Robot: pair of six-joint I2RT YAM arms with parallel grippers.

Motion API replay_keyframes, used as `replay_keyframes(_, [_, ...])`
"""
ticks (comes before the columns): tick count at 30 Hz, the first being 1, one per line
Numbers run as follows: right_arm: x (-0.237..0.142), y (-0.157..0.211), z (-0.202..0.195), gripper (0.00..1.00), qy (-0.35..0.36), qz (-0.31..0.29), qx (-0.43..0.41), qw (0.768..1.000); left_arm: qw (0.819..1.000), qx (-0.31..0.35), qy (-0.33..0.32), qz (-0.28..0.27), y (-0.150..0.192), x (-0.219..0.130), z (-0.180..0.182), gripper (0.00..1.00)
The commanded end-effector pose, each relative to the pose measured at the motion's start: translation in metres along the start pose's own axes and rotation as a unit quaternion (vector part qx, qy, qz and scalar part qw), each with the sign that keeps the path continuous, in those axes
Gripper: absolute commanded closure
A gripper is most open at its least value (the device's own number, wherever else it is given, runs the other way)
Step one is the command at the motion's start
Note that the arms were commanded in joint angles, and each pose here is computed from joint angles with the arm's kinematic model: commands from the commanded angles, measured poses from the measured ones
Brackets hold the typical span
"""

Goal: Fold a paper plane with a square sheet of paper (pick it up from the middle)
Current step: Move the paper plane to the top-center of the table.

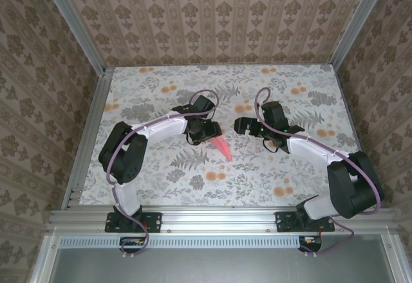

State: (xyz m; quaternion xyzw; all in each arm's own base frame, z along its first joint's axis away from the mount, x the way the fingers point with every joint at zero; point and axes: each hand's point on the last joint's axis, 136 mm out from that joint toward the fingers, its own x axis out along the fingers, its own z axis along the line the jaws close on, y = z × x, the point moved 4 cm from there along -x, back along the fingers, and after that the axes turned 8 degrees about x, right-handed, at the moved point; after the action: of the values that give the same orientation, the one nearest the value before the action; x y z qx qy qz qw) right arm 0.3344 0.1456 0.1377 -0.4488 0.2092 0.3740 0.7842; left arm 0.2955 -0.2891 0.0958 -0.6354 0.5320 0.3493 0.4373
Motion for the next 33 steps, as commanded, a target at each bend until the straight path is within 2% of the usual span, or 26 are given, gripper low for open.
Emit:
replay_keyframes(1, [0.005, 0.005, 0.0, 0.0, -0.006, 0.014, 0.007, 1.0, 0.999, -0.026, -0.024, 0.001, 0.002, -0.001, 0.007, 0.44])
replay_keyframes(10, [0.009, 0.007, -0.001, 0.0, -0.007, 0.023, 0.012, 1.0, 0.999, -0.042, -0.005, -0.01, 0.002, -0.001, 0.009, 0.85])
replay_keyframes(16, [0.008, 0.006, 0.0, 0.0, -0.007, 0.022, 0.013, 1.0, 0.999, -0.023, 0.016, -0.028, -0.005, -0.012, 0.002, 0.98])
replay_keyframes(22, [-0.001, 0.001, 0.001, 0.0, -0.015, 0.001, 0.013, 1.0, 0.992, 0.064, 0.09, -0.069, -0.019, -0.04, -0.023, 1.0])
replay_keyframes(26, [-0.021, -0.01, 0.005, 0.0, -0.038, -0.035, 0.016, 0.999, 0.974, 0.145, 0.15, -0.088, -0.025, -0.055, -0.041, 1.0])
replay_keyframes(29, [-0.034, -0.015, 0.011, 0.0, -0.06, -0.048, 0.014, 0.997, 0.959, 0.172, 0.209, -0.091, -0.03, -0.056, -0.049, 1.0])
replay_keyframes(33, [-0.041, -0.017, 0.015, 0.0, -0.074, -0.049, 0.016, 0.996, 0.945, 0.175, 0.266, -0.08, -0.039, -0.049, -0.053, 1.0])
